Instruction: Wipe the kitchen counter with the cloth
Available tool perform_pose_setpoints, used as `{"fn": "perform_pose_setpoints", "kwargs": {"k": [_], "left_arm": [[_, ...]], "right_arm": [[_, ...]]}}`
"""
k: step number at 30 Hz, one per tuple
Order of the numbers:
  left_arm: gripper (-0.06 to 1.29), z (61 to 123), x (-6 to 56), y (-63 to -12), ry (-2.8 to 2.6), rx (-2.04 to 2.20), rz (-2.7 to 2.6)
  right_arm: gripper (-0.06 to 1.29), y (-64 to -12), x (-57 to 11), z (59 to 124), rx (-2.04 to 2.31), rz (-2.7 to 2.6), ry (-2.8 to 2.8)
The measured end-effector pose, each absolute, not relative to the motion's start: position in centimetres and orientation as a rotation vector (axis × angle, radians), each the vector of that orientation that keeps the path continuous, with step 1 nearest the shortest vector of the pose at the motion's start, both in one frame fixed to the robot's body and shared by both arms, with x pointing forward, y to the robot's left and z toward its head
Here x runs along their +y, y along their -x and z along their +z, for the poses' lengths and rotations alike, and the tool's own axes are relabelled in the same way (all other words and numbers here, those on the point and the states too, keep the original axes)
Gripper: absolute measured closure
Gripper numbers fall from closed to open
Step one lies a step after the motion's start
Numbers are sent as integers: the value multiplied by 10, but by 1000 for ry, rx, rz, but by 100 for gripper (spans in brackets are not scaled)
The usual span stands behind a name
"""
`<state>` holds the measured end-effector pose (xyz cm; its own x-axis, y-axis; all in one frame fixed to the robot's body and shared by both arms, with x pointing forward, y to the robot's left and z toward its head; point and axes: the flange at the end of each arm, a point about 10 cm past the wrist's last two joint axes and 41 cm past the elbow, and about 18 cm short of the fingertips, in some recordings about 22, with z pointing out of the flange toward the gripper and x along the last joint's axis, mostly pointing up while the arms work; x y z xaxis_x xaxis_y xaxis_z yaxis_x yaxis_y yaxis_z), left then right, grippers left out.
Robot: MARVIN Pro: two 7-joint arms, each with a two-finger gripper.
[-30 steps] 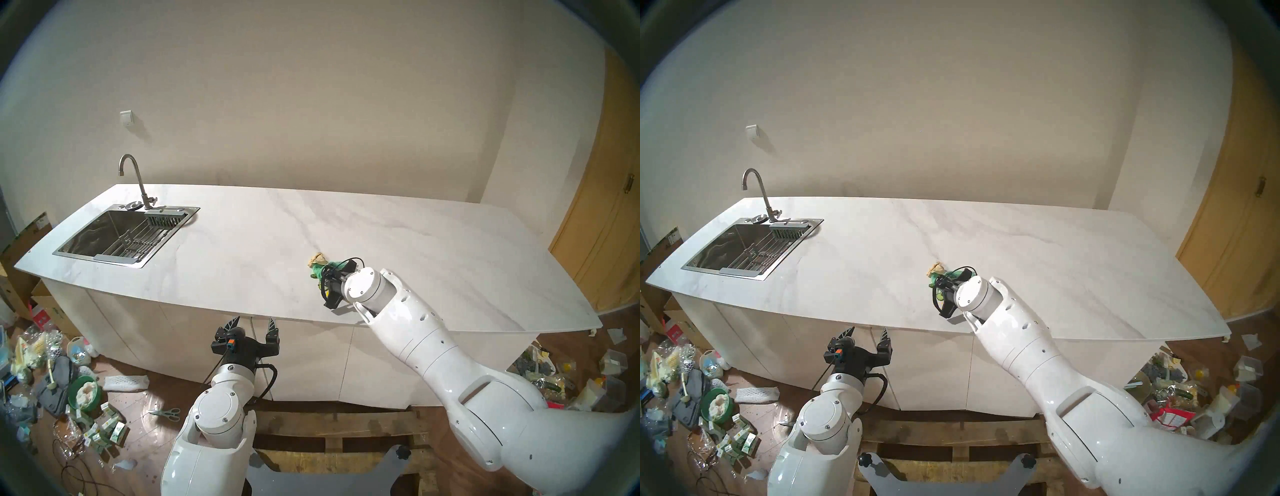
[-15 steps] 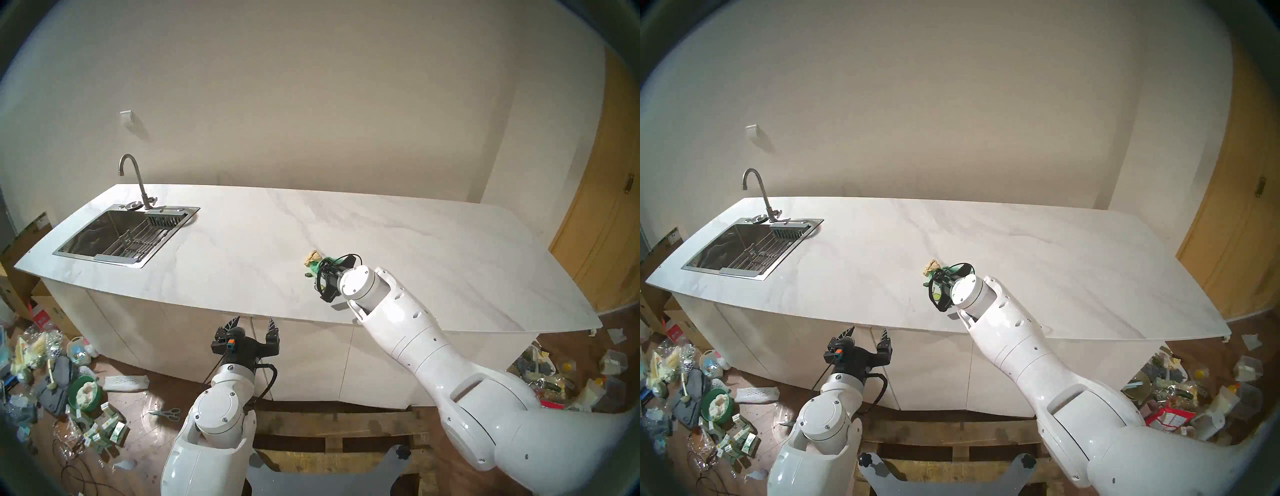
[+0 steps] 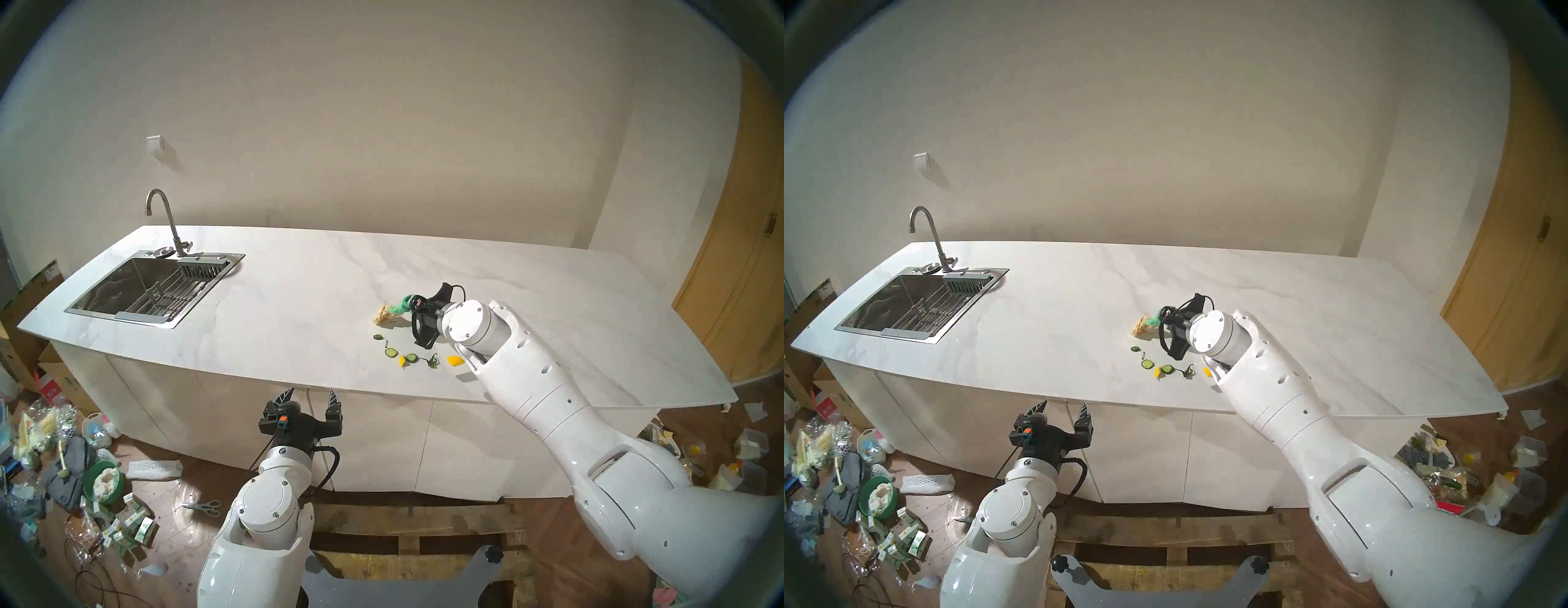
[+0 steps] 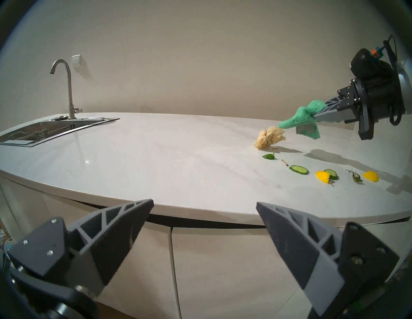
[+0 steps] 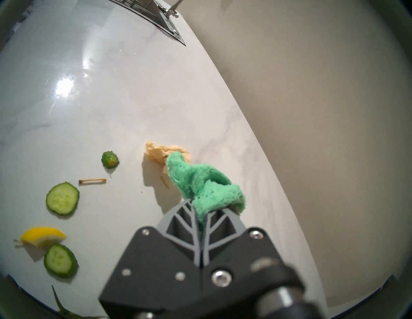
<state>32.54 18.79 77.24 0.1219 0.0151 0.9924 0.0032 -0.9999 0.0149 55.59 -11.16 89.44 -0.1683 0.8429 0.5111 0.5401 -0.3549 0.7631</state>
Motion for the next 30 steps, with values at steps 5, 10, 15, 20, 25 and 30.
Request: {"fn": "perform_pose_setpoints", "kwargs": {"k": [5,10,15,20,25,30], "left_arm": [[-2,772,188,-325,-2346,19,2076],[-2,773,188,-325,-2345,19,2076],[-2,773,188,-325,-2345,19,2076],[-2,773,188,-325,-2345,20,2076],[-2,773,188,-325,-2345,19,2076],[-2,773,188,-325,-2345,20,2076]], "right_arm": [[125,-551,-122,907,1643,1501,-1717],[125,-547,-137,920,1643,1488,-1657],[125,-540,-156,928,1639,1461,-1620],[125,-527,-179,928,1655,1410,-1617],[125,-514,-199,922,1665,1357,-1631],[125,-500,-218,915,1675,1291,-1631]]}}
